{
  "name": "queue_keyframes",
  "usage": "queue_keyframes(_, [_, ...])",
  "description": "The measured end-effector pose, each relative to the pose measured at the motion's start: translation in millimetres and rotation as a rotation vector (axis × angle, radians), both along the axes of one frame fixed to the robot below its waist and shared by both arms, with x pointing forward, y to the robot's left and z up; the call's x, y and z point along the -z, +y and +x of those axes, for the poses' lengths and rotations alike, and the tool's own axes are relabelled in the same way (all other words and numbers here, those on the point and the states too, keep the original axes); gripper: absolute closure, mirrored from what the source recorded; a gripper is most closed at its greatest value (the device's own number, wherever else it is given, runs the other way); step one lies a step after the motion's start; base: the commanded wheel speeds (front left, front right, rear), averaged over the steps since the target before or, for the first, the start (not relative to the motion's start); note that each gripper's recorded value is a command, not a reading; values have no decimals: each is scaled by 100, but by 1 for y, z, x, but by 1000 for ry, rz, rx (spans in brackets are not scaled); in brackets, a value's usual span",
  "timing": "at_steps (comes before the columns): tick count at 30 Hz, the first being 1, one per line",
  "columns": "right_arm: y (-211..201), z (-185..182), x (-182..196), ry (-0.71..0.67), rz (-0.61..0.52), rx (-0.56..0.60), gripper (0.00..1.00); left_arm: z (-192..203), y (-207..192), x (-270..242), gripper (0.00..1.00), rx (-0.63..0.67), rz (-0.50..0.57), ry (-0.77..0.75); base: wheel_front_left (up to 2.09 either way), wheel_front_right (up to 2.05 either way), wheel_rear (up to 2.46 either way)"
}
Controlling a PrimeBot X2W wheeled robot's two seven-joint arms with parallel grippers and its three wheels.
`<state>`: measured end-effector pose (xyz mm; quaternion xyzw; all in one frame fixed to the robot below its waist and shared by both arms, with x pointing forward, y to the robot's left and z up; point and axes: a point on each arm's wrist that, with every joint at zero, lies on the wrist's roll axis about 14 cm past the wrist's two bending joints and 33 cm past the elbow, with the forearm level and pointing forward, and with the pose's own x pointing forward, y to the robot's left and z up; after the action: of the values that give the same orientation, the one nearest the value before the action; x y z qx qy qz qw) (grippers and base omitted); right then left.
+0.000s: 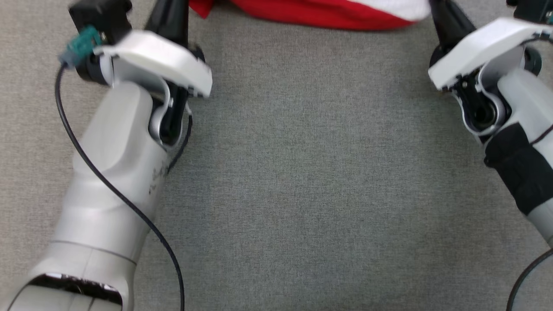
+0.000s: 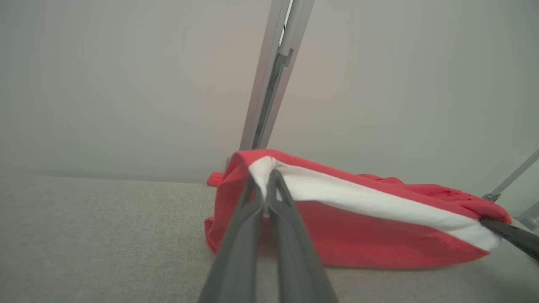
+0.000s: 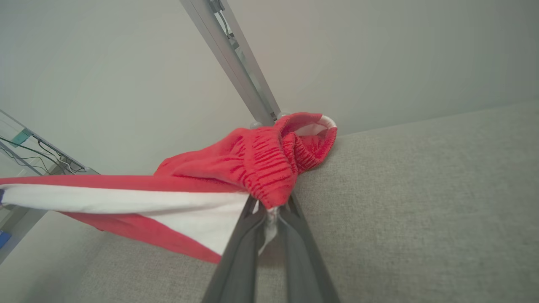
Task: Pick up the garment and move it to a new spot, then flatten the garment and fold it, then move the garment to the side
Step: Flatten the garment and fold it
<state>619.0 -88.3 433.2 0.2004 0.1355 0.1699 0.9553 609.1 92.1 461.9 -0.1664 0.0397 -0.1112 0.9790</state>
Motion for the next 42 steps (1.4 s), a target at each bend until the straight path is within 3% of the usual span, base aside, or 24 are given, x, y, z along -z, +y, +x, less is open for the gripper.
queue_keyframes(11, [-4, -68, 25, 216, -2, -46, 100, -68, 5, 39, 100, 41, 42, 173, 0, 0, 0])
queue_keyframes(21, [-9, -107, 18, 263, -21, -53, 100, -112, 4, 45, 100, 72, 85, 234, 0, 0, 0])
queue_keyframes(42, [14, -200, 32, 377, -217, -289, 100, -208, 33, 72, 100, 197, 347, 333, 0, 0, 0])
